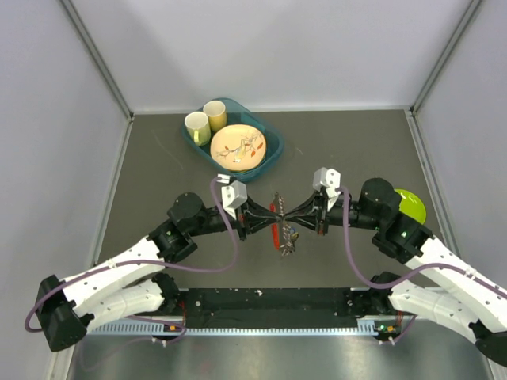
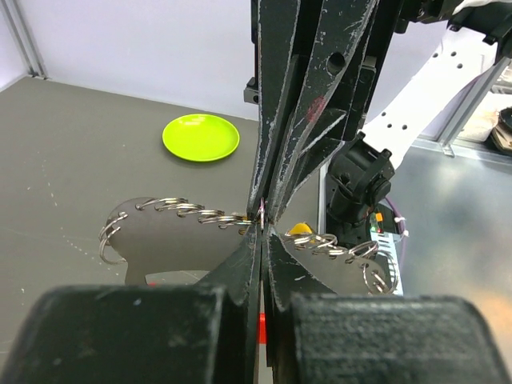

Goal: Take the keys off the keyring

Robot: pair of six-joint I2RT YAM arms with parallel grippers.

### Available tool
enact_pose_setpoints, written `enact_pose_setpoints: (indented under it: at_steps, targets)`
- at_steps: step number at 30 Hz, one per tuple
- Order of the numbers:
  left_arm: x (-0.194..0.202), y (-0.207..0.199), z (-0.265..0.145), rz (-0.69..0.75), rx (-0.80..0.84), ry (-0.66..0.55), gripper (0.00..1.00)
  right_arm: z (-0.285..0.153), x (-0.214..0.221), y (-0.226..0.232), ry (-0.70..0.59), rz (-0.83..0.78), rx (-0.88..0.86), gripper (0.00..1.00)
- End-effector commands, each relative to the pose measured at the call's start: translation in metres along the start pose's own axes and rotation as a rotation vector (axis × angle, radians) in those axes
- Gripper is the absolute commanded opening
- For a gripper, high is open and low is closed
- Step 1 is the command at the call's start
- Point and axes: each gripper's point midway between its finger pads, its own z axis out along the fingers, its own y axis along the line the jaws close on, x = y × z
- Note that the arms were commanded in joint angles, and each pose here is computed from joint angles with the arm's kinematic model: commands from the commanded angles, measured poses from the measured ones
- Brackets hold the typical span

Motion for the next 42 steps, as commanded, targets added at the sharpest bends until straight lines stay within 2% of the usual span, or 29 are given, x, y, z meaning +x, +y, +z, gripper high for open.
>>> enact_pose_setpoints:
  at_steps: [1,5,13,14,15,24,30,42]
  targets:
    - [-0.026,-0.002,0.002,0.089,0.002,-0.017,0.0,-0.005,-0.01,0.0,-0.03,-0.085,0.014,0.0]
    - [-0.015,0.005,0.003,0.101,-0.02,0.069,0.09,-0.007,-0.016,-0.003,-0.021,-0.128,0.028,0.0]
    - [-0.008,0.012,0.0,0.149,-0.04,0.146,0.1,-0.006,-0.011,-0.008,0.009,-0.159,0.039,0.0]
    - [-0.007,0.012,0.0,0.15,-0.037,0.147,0.09,-0.005,-0.011,-0.008,0.009,-0.159,0.039,0.0]
    - [-0.006,0.01,0.001,0.154,-0.024,0.148,0.01,-0.005,-0.011,-0.008,0.01,-0.16,0.037,0.0]
    - [-0.009,0.016,0.002,0.165,-0.053,0.121,0.0,-0.005,-0.01,-0.008,0.002,-0.153,0.042,0.0]
    - [-0.002,0.018,0.001,0.176,-0.05,0.194,0.25,-0.005,-0.013,-0.013,0.0,-0.158,0.064,0.0]
    - [0.0,0.023,-0.011,0.227,-0.082,0.29,0.31,-0.003,-0.015,-0.019,0.018,-0.147,0.09,0.0]
